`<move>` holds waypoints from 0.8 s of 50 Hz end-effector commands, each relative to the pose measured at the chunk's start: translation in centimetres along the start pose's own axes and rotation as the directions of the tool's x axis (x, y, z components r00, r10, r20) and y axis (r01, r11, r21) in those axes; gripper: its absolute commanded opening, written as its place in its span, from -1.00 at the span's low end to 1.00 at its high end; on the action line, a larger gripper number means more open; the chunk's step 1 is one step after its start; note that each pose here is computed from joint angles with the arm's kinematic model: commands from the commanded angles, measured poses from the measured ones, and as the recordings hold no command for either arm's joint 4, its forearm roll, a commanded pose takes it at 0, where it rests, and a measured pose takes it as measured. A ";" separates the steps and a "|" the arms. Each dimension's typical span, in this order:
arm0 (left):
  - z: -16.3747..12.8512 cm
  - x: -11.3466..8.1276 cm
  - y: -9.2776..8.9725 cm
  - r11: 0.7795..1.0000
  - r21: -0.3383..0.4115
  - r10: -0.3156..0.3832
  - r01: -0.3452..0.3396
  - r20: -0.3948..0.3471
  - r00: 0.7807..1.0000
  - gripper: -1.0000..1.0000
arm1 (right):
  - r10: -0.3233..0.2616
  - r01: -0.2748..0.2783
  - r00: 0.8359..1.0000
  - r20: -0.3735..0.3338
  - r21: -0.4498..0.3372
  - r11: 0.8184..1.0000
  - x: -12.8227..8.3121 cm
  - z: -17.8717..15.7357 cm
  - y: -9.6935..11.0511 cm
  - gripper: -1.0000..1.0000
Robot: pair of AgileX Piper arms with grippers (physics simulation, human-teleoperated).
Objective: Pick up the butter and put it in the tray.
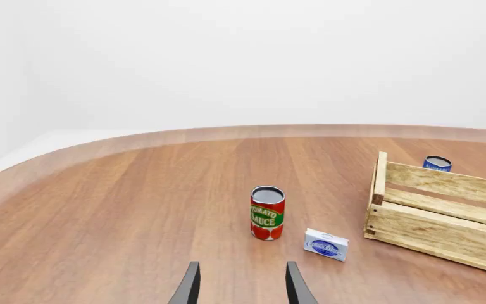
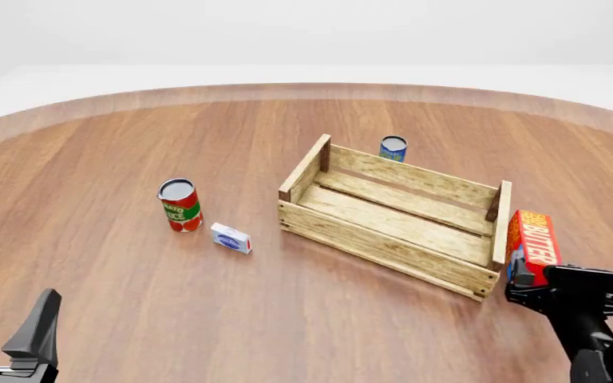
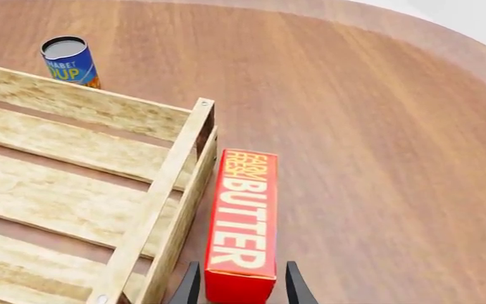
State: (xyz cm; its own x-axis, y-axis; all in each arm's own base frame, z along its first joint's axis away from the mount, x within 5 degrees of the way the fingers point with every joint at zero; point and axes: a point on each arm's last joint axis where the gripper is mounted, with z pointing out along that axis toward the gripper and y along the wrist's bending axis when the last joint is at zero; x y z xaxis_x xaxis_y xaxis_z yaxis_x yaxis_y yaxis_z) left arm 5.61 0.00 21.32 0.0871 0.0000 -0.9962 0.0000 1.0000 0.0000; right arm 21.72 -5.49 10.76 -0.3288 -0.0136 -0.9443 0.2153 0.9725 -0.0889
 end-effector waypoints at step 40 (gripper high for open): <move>0.0 0.0 0.0 1.000 0.000 0.000 0.000 0.000 1.000 1.00 | 0.030 -0.031 0.996 0.080 0.002 1.000 -1.7 -2.5 -0.1 -1.00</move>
State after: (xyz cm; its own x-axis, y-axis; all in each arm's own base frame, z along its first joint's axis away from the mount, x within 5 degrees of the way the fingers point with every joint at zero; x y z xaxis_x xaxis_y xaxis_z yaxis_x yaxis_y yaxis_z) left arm 5.61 0.00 21.32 0.0871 0.0000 -0.9962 0.0000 1.0000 0.0000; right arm 20.44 -5.06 11.94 -0.3020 -0.0155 -0.9532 0.2148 0.9730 -0.0839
